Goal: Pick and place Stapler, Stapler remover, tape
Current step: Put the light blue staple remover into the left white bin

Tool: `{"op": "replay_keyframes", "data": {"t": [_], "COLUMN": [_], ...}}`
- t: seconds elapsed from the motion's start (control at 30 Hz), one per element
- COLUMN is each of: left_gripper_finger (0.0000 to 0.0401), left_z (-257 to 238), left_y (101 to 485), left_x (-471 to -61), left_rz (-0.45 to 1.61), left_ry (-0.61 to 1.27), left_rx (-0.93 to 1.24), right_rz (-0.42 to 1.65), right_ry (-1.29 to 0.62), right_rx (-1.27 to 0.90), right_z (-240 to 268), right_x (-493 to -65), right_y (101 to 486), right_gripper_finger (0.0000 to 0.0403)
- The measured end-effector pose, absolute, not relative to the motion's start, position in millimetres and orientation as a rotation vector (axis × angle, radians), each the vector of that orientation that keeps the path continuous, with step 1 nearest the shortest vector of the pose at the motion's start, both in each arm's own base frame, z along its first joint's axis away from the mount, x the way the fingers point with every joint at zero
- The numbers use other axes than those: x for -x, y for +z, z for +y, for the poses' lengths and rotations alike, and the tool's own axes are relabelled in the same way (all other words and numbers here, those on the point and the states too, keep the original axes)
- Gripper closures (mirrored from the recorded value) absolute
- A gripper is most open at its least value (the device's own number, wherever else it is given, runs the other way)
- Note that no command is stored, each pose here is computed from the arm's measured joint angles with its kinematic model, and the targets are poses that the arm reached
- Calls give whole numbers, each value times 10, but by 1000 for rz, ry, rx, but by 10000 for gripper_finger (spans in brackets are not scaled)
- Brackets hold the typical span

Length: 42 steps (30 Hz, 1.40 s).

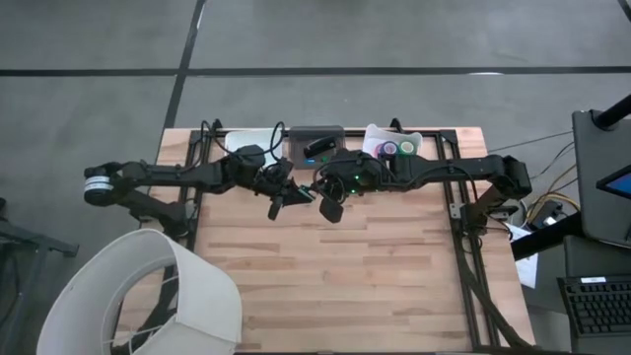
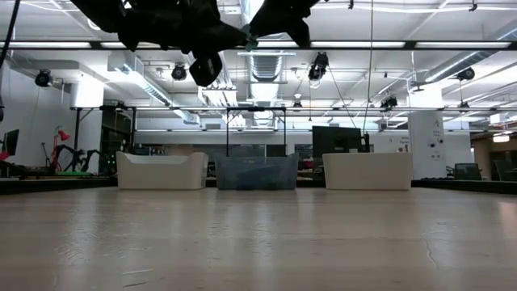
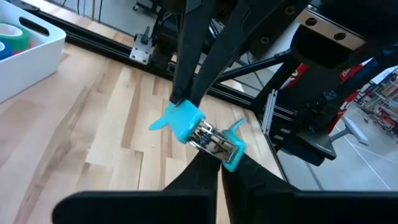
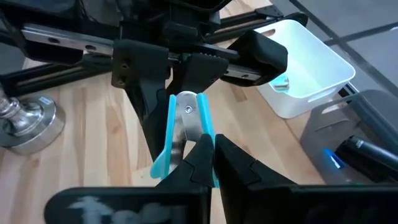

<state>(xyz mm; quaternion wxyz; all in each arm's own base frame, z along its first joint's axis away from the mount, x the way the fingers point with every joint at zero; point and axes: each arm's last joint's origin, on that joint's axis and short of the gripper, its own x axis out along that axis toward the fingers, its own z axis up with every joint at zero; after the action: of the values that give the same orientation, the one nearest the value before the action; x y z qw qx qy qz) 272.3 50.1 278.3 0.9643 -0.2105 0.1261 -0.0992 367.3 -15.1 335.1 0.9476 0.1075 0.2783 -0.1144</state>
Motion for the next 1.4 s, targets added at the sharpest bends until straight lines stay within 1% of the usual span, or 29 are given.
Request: {"op": "replay_keyframes", "data": {"t": [0.23,0.33,0.47,0.6,0.67,0.73,0.9,1.03,1.17,1.3,1.4], "left_gripper_finger": [395,395,396,394,394,394,391,388,390,389,380], "left_z": [536,582,670,762,834,922,1174,1393,1637,1845,1942], "left_y": [2777,2770,2745,2716,2676,2623,2430,2381,2318,2162,2024], "left_x": [-2716,-2708,-2685,-2647,-2617,-2574,-2360,-2210,-2054,-1934,-1889], "left_rz": [255,254,263,288,315,352,474,477,470,511,559], "left_ry": [-171,-128,-63,-20,66,198,635,753,854,817,845], "left_rx": [406,405,432,445,453,472,622,624,669,836,896], "right_rz": [565,555,511,502,492,479,474,473,475,476,476], "right_ry": [-248,-285,-296,-343,-364,-372,-364,-364,-363,-361,-361], "right_rx": [-238,-237,-261,-323,-362,-375,-373,-371,-370,-364,-356], "right_z": [-161,-178,-231,-303,-342,-353,-343,-342,-337,-337,-340], "right_x": [-3671,-3662,-3646,-3643,-3627,-3608,-3597,-3598,-3598,-3598,-3599], "right_y": [3349,3378,3497,3499,3513,3545,3563,3564,3561,3557,3552], "right_gripper_finger": [394,386,359,320,301,283,259,255,261,272,281]}}
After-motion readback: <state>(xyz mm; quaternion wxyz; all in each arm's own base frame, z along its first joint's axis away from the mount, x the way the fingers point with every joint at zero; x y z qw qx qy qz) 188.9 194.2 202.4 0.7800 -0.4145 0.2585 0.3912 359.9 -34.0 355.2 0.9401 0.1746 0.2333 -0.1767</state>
